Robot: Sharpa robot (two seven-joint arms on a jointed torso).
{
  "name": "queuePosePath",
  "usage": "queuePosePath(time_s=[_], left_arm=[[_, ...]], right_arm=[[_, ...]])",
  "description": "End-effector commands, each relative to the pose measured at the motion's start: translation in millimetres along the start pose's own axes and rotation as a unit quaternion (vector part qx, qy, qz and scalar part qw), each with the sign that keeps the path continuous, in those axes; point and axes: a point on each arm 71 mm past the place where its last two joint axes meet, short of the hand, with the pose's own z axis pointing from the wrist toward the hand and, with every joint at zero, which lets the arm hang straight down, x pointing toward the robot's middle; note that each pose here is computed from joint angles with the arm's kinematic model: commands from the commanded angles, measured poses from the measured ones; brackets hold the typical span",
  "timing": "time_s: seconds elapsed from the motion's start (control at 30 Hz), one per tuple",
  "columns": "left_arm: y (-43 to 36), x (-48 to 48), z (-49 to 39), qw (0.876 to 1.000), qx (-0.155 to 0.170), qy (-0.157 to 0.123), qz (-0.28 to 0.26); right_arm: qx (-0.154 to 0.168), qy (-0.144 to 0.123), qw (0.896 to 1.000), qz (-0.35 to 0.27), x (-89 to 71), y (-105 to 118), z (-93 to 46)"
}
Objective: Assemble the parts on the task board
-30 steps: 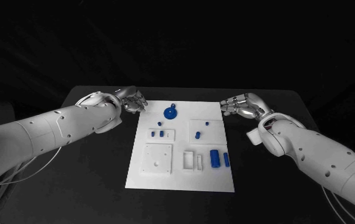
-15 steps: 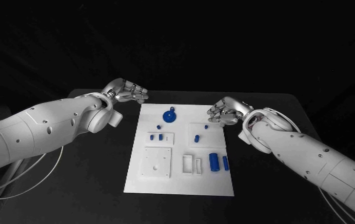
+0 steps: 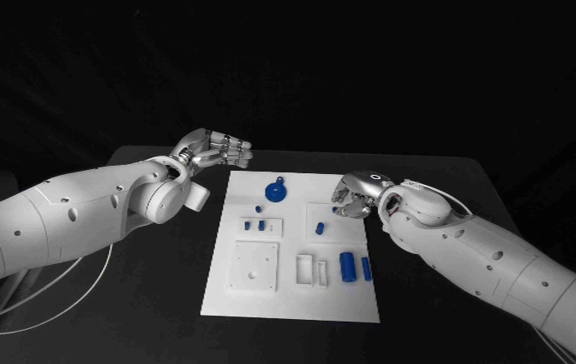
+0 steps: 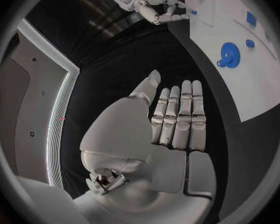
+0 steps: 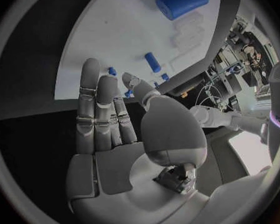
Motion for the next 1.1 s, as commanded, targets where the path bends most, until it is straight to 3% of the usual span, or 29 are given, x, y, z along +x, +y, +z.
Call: queuePosePath(time_s=[0.03, 0.37, 1.1], left_arm=[[-6.5, 2.9, 0.0, 1.0, 0.022, -0.001, -0.017], [-9.1, 9.3, -1.1, 0.999, 0.026, 0.005, -0.022], [-12.1, 15.8, -0.4, 0.999, 0.024, 0.015, -0.027]], right_arm=[[0.021, 0.027, 0.998, -0.057, 4.8, -1.0, 1.6], [0.02, 0.04, 0.996, -0.074, 15.4, 5.1, 6.1], [0.012, 0.022, 0.997, -0.07, 20.7, 13.4, 12.6]])
